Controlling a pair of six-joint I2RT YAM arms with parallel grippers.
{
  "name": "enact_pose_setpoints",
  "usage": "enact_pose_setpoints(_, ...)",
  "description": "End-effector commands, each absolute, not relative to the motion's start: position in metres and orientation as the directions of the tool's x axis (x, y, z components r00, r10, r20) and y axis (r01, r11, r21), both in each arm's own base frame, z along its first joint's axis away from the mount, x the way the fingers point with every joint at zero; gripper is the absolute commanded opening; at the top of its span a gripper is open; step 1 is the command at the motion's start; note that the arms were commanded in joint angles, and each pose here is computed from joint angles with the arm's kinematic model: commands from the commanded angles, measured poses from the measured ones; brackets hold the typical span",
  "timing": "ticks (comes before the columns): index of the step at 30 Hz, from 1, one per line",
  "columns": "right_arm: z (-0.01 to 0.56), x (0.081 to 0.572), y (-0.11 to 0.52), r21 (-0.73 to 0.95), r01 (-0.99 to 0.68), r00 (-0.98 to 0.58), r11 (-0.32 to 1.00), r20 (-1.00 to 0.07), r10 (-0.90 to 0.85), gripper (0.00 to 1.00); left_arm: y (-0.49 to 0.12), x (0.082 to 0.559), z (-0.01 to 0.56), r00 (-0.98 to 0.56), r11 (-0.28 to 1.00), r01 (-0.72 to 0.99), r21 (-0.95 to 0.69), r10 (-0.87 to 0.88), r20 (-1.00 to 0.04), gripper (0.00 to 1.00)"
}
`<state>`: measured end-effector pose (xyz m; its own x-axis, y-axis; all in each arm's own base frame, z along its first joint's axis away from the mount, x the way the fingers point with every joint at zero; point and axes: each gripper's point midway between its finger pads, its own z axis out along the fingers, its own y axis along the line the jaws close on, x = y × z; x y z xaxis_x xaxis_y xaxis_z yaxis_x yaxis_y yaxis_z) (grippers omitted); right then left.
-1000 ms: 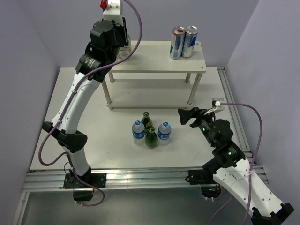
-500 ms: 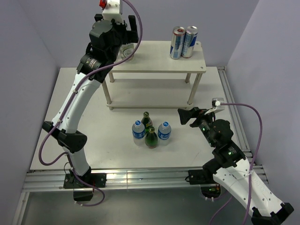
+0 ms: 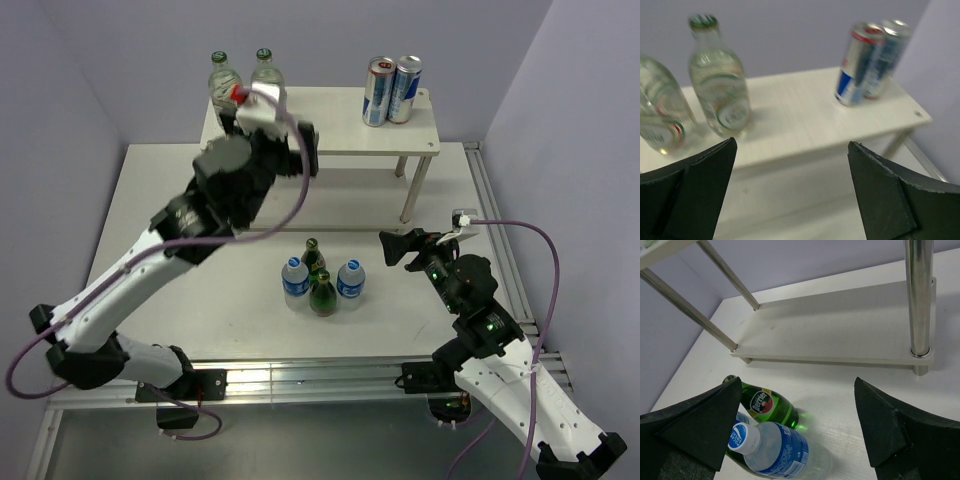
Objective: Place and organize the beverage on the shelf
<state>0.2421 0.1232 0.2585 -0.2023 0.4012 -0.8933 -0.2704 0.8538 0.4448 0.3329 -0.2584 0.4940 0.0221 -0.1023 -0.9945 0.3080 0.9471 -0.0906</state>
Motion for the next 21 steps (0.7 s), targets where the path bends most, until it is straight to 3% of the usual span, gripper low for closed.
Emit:
enact_pose_setpoints(1, 0.258, 0.244, 0.123, 0.447, -0.264, -0.195, 0.854, -0.892, 0.407, 1.0, -0.241, 0.293, 0.474, 0.015, 0.961, 0.232, -0.153, -0.161, -0.987, 0.99)
enact_pose_setpoints(5, 0.256, 0.244, 0.124, 0.447, -0.267, -0.2, 0.854, -0.892, 0.405, 1.0, -0.249, 0.258, 0.358, -0.13, 0.964, 0.243, -0.108, -0.078, -0.988, 1.0)
enact_pose_setpoints(8, 0.255, 0.245, 0.125, 0.446, -0.266, -0.205, 0.855, -0.892, 0.402, 1.0, -0.246, 0.234, 0.302, -0.204, 0.959, 0.254, -0.128, -0.076, -0.976, 0.99)
enact_pose_setpoints(13, 0.253, 0.247, 0.126, 0.444, -0.262, -0.212, 0.857, -0.893, 0.398, 1.0, -0.242, 0.213, 0.262, -0.256, 0.933, 0.284, -0.22, -0.148, -0.955, 0.99)
enact_pose_setpoints(21, 0.251, 0.248, 0.127, 0.441, -0.258, -0.22, 0.86, -0.893, 0.392, 1.0, -0.244, 0.21, 0.229, -0.291, 0.938, 0.276, -0.209, -0.126, -0.948, 0.99)
